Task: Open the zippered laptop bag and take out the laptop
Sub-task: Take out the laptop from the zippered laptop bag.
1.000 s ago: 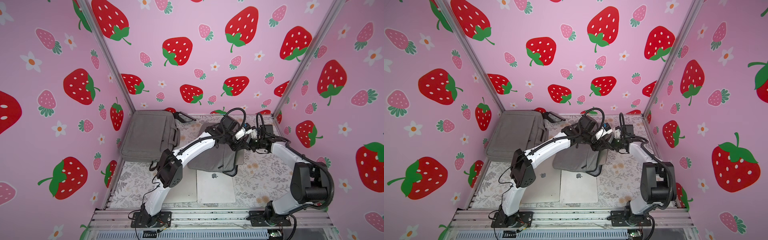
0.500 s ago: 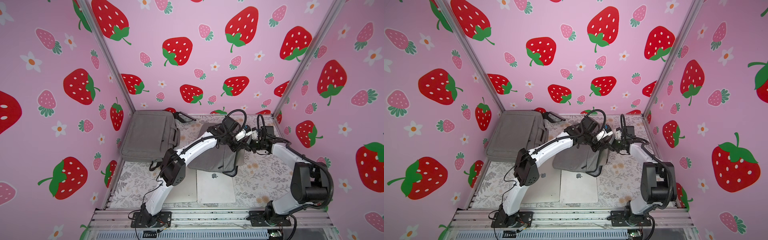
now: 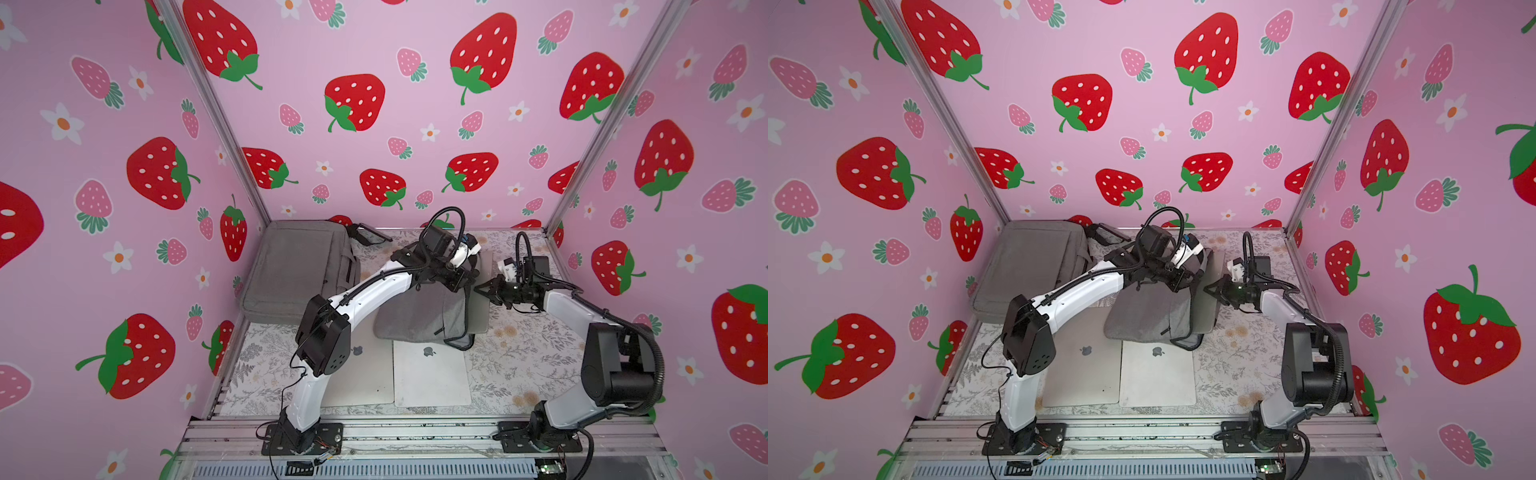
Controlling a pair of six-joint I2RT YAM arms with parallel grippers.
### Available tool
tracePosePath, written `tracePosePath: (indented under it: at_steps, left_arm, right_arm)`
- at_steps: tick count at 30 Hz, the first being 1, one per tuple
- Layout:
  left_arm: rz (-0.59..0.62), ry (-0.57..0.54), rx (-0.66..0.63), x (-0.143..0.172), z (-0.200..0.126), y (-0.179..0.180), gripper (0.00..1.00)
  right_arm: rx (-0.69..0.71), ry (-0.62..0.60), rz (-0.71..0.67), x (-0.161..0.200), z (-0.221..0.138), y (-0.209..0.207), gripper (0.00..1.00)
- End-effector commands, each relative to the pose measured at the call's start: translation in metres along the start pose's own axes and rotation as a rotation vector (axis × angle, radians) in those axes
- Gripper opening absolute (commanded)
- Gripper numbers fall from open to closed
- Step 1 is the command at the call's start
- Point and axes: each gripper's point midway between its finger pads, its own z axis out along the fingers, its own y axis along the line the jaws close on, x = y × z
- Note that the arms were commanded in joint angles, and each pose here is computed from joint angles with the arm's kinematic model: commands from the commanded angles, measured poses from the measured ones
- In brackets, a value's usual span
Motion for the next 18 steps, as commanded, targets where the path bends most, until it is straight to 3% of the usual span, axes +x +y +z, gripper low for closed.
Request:
tracePosePath:
  at_steps: [1,10,18]
  left_arm:
    - [-0.09,-0.088,-0.027,-0.016,-0.013,0.024,0.0]
    - [-0.219,0.075,0.113,0.028,0.026,0.027,0.16]
    - [-0.271,0.118,-0.066,0.055,-0.01,0.063,0.39]
  right_arm:
    - [0.105,-0.017,-0.057,0.007,-0.01,-0.022,0.0]
    - [0.01,-0.036,-0.044,0.001,-0.028,-0.013,0.0]
    - [-0.007,-0.011,-0.043,0.002,-0.027,-0.023,0.0]
